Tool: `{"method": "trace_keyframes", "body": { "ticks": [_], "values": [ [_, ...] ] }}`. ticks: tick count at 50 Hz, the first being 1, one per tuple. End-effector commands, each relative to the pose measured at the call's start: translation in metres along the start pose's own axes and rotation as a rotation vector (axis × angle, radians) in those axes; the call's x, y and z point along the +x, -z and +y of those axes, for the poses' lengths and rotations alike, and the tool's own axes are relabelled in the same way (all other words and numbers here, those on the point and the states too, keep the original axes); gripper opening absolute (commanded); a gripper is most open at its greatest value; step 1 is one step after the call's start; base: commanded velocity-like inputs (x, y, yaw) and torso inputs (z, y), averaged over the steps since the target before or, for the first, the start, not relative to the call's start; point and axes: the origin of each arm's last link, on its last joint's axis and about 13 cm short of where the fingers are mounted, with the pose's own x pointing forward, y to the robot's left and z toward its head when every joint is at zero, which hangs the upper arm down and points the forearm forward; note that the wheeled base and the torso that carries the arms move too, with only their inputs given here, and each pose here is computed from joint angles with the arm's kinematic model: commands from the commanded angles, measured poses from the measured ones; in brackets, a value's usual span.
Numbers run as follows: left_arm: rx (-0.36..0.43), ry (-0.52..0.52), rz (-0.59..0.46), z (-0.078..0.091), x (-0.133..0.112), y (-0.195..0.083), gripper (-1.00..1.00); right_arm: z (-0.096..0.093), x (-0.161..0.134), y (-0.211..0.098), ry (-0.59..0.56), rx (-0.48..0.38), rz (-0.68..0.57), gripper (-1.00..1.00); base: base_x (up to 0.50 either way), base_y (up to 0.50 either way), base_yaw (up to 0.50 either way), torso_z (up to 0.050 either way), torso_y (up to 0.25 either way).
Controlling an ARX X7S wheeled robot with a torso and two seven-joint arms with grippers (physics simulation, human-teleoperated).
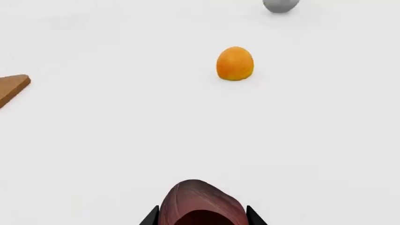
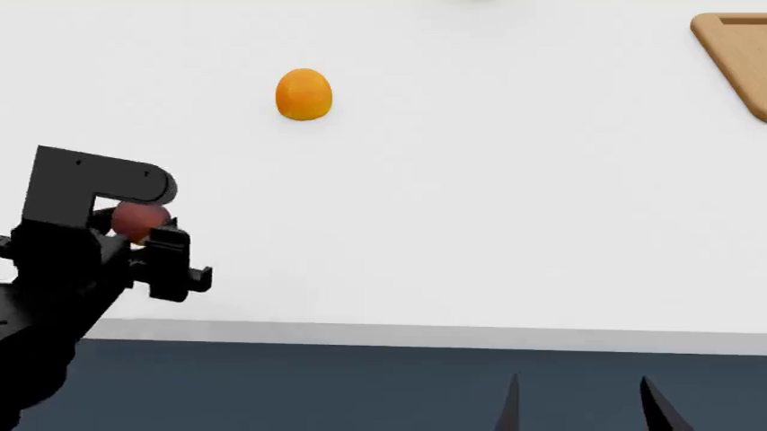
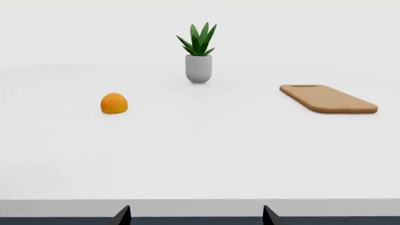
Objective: Place the date and the orange on separate cutting boards.
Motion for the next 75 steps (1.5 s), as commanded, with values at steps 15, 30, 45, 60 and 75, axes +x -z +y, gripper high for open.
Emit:
{"method": "trace_keyframes", "body": {
  "ticks": [15, 30, 45, 60, 75],
  "values": [
    [-0.158, -0.180, -0.243, 0.065, -0.122, 0.029, -1.00, -0.026, -0.010, -0.035, 0.108, -0.062, -0.101, 1.00, 0.03, 0.00, 0.00, 0.000, 0.000],
    [-0.149, -0.201, -0.282, 0.072, -0.135, 0.020, -1.00, -0.026, -0.019, -0.049, 0.092, -0.148, -0.118, 1.00, 0.49, 0.00, 0.00, 0.000, 0.000],
    [-0.140, -0.207, -0.270, 0.075, -0.136, 0.023, -1.00, -0.023, -0.021, -0.050, 0.076, -0.133, -0.115, 1.00, 0.50, 0.02, 0.00, 0.000, 0.001],
    [-0.137, -0.215, -0.264, 0.078, -0.137, 0.024, -1.00, -0.022, -0.022, -0.052, 0.070, -0.119, -0.118, 1.00, 0.50, 0.16, 0.00, 0.000, 0.001],
    [-0.131, -0.205, -0.256, 0.076, -0.135, 0.026, -1.00, -0.024, -0.024, -0.054, 0.085, -0.122, -0.127, 1.00, 0.50, 0.27, 0.00, 0.000, 0.001]
  ]
}}
